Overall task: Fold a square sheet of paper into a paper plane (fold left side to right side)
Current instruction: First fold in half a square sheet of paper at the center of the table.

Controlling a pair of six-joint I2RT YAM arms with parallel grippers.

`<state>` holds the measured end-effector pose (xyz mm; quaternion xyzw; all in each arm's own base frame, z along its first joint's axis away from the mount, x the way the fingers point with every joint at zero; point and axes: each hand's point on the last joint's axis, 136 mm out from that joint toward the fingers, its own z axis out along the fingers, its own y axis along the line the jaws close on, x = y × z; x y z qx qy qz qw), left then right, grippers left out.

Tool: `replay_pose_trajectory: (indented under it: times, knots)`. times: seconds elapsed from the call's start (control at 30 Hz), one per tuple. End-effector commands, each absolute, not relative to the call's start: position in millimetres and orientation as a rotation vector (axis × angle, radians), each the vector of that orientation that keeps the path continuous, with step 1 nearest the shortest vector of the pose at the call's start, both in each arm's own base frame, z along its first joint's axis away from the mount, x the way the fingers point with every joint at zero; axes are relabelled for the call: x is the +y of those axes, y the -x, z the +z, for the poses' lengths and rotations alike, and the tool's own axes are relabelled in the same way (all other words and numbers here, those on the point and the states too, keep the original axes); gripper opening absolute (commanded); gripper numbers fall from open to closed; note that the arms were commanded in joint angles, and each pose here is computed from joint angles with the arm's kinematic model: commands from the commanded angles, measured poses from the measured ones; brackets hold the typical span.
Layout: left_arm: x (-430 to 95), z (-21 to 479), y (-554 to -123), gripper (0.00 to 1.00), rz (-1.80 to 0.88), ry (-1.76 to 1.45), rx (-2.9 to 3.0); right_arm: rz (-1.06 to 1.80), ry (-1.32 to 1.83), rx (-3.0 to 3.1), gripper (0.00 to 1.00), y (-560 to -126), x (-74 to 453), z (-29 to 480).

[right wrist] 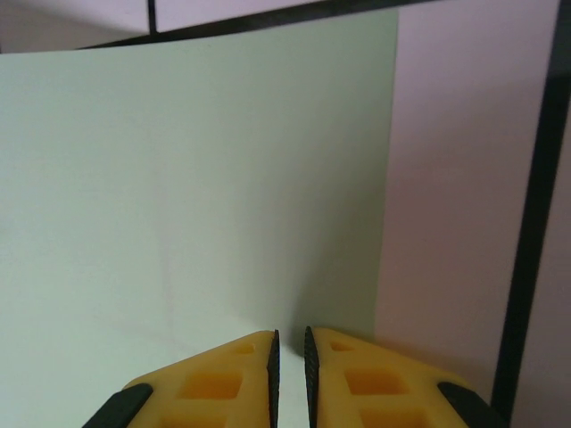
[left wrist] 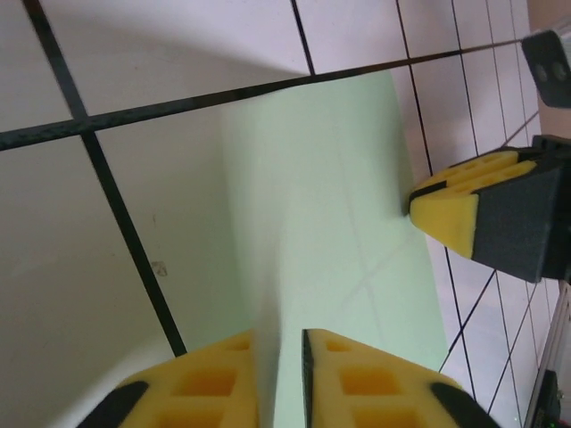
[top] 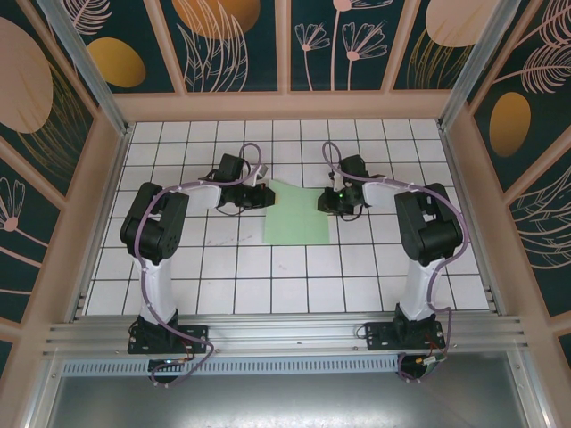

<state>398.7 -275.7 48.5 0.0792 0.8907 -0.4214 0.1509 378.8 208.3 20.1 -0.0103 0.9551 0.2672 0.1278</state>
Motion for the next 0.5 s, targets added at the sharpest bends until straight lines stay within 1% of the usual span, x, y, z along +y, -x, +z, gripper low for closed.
replay_pose_trajectory:
  times: [0.0, 0.17, 0.23, 0.33, 0.47]
  knots:
    - [-283, 84, -402, 0.29, -1.33, -0.179, 2.483, 0.723, 0.03, 2.832, 0.19, -373, 206, 11]
    - [-293, 113, -399, 0.44, -1.52, -0.094, 2.382, 0.711, 0.023, 2.852, 0.19, -368, 203, 2]
    - [-298, 120, -396, 0.48, -1.576, -0.078, 2.358, 0.707, 0.022, 2.857, 0.19, -367, 203, 0]
    - [-309, 125, -390, 0.53, -1.636, -0.084, 2.349, 0.713, 0.024, 2.856, 0.2, -368, 204, 0]
    - [-329, 124, -386, 0.54, -1.709, -0.1, 2.344, 0.743, 0.028, 2.844, 0.2, -369, 208, 2]
